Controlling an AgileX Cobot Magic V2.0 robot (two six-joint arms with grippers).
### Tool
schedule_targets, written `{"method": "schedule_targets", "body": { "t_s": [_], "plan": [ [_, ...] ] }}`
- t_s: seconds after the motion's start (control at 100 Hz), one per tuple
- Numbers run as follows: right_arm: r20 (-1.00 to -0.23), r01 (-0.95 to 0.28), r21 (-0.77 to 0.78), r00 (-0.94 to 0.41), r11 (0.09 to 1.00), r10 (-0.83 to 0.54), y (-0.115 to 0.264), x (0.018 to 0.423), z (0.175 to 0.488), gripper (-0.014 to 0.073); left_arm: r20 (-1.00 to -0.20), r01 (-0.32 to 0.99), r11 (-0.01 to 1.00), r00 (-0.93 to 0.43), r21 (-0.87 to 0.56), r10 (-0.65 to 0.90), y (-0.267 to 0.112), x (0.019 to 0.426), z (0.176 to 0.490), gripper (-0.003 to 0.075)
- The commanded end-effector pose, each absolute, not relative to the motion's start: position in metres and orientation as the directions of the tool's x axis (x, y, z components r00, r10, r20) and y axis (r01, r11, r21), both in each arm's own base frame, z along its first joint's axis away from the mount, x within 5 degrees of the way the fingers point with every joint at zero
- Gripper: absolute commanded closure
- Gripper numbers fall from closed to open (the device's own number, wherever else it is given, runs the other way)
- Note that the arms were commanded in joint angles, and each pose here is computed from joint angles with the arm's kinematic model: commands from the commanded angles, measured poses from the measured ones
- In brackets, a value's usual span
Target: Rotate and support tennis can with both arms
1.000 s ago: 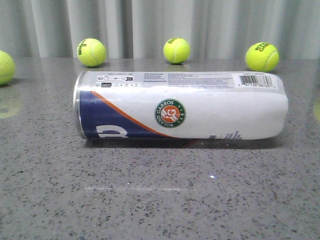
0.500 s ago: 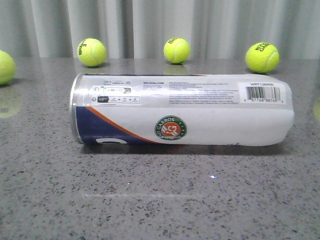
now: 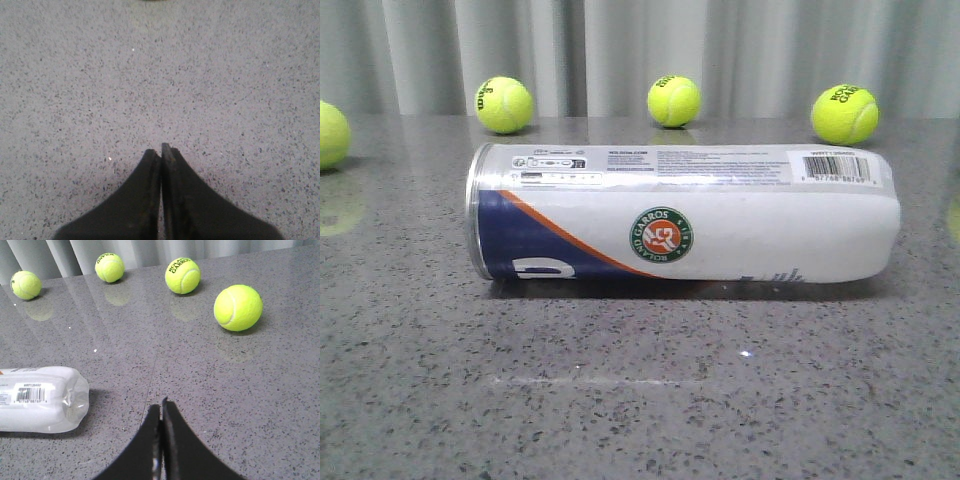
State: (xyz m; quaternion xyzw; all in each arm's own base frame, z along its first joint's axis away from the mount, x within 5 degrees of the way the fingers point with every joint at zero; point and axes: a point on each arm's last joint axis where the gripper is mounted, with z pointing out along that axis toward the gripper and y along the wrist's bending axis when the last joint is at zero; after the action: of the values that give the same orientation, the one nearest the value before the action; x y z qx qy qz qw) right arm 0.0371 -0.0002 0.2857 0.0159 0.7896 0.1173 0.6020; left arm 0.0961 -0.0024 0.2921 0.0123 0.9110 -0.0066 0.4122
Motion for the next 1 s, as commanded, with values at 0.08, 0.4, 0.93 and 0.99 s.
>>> {"method": "schedule_targets", "body": {
  "t_s": [0.08,0.4,0.93,0.99],
  "plan": [
    [-0.970,-0.137,0.190,-0.181,0.972,0.164,0.000,0.038,0.300,0.0660,-0.740,0.035,0.999,-0.673,-0.007,0.018,-0.004,0.124,0.314,0.0373],
    [-0.970,-0.137,0.190,-0.181,0.972,0.164,0.000,0.038,0.300,0.0660,-0.690,0.074,0.984,-0.721,-0.163,-0.060,-0.018,0.155,0.327,0.0192],
    [-0.970,-0.137,0.190,-0.181,0.972,0.164,0.000,0.038,0.300,0.0660,-0.520,0.364,0.597,-0.848,-0.715,-0.105,-0.078,0.204,0.330,0.0195],
    [-0.970,-0.137,0.190,-0.181,0.972,0.164,0.000,0.038,0.300,0.0660,-0.493,0.362,0.560,-0.864,-0.745,-0.097,-0.080,0.211,0.325,0.0195]
  ]
}}
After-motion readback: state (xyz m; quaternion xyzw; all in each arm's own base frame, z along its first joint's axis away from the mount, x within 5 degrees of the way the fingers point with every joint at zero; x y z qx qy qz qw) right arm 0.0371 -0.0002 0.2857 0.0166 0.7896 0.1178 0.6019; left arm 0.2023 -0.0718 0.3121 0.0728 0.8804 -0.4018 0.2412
